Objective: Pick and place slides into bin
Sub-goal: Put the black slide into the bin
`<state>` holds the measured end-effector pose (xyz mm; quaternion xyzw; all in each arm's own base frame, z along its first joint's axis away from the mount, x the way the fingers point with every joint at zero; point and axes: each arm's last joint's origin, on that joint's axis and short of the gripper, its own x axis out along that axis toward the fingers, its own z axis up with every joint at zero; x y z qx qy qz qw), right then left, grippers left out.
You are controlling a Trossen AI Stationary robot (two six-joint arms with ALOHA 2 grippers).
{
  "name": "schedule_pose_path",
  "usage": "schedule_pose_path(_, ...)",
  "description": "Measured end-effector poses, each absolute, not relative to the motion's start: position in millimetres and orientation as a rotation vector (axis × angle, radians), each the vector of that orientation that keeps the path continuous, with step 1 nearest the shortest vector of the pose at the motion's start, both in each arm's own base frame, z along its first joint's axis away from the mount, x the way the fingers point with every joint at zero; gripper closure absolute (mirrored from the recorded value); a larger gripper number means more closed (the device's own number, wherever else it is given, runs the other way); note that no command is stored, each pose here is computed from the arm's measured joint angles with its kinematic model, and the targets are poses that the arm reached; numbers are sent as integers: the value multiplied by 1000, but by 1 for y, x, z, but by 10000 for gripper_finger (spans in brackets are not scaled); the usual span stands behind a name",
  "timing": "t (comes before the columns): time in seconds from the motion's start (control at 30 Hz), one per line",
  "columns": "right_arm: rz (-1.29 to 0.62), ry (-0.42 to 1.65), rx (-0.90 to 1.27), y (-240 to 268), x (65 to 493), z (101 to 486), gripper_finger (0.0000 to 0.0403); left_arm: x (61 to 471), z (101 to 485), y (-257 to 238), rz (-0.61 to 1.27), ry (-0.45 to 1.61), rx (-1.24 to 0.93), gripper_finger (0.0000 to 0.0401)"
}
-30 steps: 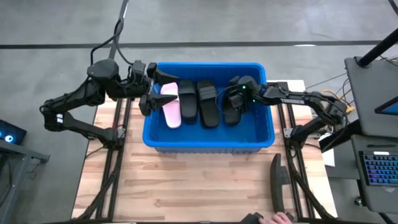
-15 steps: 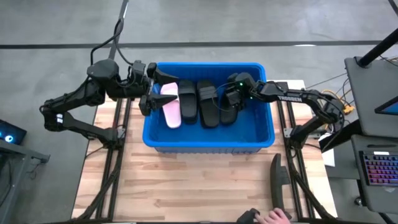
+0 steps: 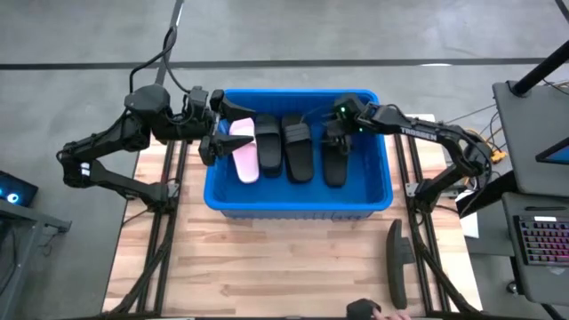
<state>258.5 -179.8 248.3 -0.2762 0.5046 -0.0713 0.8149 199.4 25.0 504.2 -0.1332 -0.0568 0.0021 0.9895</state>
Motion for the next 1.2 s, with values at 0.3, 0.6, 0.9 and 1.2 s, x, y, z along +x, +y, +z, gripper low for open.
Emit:
schedule_pose_path(0.3, -277, 948, -277, -180, 264, 324, 156, 199, 504, 25, 4, -113, -267, 43)
schedule_pose_path(0.6, -254, 897, -36, -141, 258, 390, 166, 199, 504, 25, 4, -113, -267, 43)
schedule_pose_path(0.9, -69, 899, 64, -43, 233, 430, 166, 200, 504, 25, 5, -108, -266, 43)
schedule_pose_path(1.2, 38, 948, 307, 39, 194, 441, 166, 203, 497, 25, 13, -51, -269, 43)
